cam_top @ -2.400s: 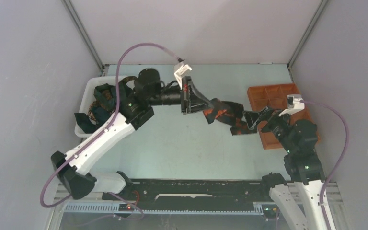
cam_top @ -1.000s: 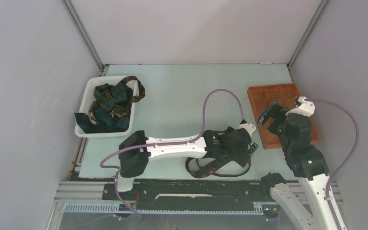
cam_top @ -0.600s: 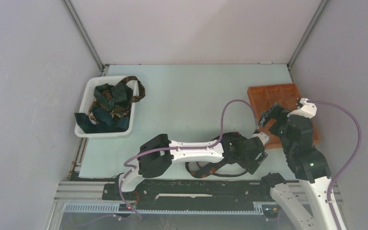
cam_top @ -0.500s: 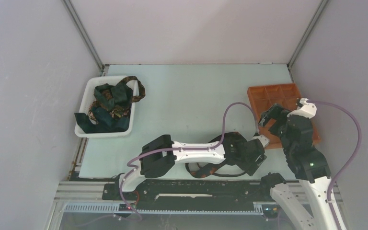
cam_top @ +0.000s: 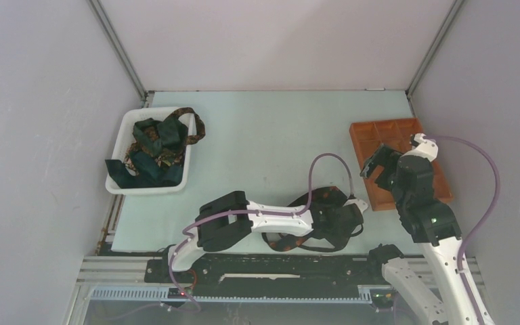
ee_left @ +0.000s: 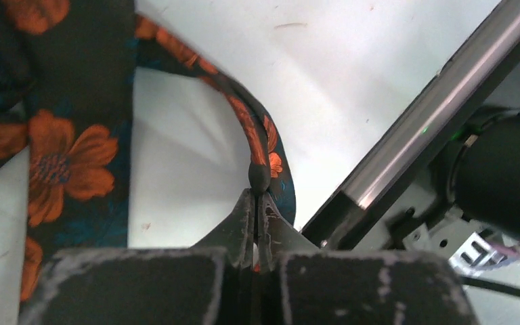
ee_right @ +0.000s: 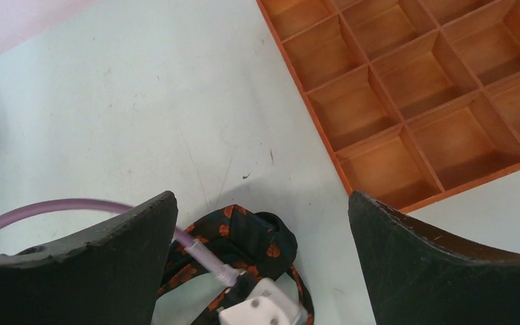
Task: Roll the ties
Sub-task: Flatten out the tie at the center of the board.
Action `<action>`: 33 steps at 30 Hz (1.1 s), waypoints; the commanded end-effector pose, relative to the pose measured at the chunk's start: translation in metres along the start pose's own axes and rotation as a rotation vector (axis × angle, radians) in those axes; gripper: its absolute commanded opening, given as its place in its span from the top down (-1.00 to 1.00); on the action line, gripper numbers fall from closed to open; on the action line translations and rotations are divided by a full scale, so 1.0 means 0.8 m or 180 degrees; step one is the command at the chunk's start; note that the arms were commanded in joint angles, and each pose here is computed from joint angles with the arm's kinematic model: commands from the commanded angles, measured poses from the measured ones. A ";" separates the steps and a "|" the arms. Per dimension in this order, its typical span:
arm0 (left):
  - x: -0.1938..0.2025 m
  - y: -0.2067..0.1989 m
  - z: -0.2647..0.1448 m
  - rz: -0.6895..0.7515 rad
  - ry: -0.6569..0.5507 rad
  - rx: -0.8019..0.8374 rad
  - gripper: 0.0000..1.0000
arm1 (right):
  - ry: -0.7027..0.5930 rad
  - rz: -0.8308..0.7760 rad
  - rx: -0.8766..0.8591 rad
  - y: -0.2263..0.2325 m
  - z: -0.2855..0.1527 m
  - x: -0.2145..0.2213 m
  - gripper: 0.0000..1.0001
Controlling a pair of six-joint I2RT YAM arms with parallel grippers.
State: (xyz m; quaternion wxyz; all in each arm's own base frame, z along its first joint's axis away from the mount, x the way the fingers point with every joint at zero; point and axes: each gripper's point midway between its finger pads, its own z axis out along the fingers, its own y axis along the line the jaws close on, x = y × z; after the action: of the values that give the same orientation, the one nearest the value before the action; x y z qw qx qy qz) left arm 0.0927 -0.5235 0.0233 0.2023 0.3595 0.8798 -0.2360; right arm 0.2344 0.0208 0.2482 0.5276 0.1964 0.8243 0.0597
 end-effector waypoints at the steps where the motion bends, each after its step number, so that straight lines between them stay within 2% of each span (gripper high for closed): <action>1: -0.028 0.001 -0.069 0.0117 -0.0388 0.0096 1.00 | 0.0147 -0.0023 -0.0084 0.009 0.011 0.012 -0.99; 8: 0.033 0.088 -0.141 0.0091 -0.0398 -0.0089 1.00 | 0.0543 -0.0095 -0.0309 0.024 0.032 0.060 -0.99; 12: 0.077 0.126 -0.159 0.0057 -0.0301 -0.0210 1.00 | 0.0925 -0.0194 -0.0534 0.040 0.042 0.103 -0.98; 17: 0.109 0.156 -0.172 -0.0006 -0.0251 -0.0359 1.00 | 0.1370 -0.0230 -0.0731 0.067 0.041 0.148 -0.99; 21: 0.120 0.171 -0.188 -0.0063 -0.0295 -0.0477 1.00 | 0.1604 -0.0247 -0.0663 0.072 0.045 0.184 -0.99; 28: 0.114 0.192 -0.219 -0.0291 -0.0610 -0.0546 1.00 | 0.1791 -0.0290 -0.0555 0.079 0.065 0.223 -0.99; 33: 0.106 0.231 -0.252 -0.0729 -0.0990 -0.0759 1.00 | 0.1943 -0.0404 -0.0535 0.089 0.074 0.251 -0.95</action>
State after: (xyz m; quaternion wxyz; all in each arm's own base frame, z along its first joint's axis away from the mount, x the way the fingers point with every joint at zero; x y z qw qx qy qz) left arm 0.1105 -0.2706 0.0740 0.2988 0.2726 0.8910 -0.2061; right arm 0.2201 0.1422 0.0762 0.2575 0.0712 0.9532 0.1413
